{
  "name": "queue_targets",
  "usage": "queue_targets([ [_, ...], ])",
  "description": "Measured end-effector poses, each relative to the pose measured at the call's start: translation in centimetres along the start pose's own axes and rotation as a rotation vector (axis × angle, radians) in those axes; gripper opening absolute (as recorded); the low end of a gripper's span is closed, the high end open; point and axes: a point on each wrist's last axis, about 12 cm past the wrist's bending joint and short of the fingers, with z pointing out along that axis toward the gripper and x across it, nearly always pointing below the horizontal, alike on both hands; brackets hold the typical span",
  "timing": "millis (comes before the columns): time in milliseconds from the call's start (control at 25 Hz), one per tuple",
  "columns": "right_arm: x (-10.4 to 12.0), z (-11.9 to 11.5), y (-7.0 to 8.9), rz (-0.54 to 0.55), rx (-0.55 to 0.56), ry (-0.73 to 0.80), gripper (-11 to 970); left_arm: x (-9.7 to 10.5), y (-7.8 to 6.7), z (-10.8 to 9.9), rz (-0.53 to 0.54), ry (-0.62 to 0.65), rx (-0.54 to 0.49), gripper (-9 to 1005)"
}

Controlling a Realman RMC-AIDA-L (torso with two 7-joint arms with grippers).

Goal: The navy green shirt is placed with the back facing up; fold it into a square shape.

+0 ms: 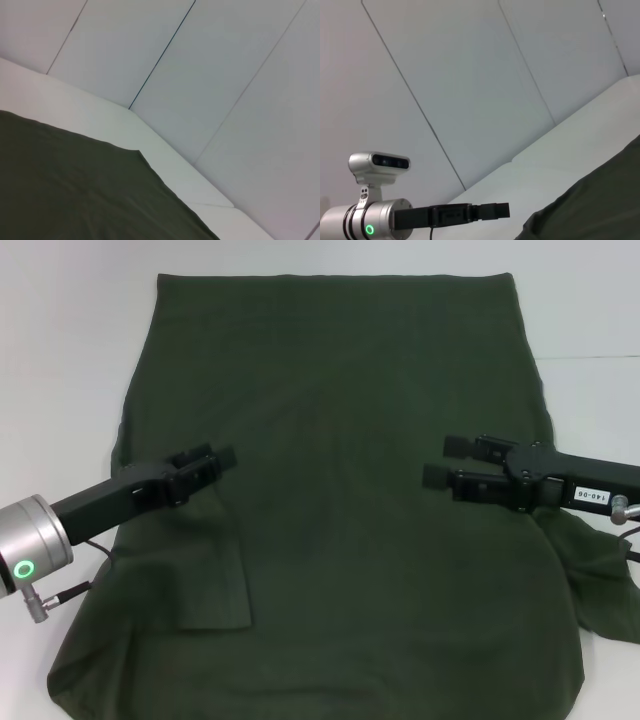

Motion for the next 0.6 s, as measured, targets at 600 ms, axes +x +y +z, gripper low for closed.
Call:
queue_targets([
  [600,0.5,-5.2,-0.9,0.415,0.086,0.017,884,0.8,-2.9,0.2,0.283,0.010,0.242,768],
])
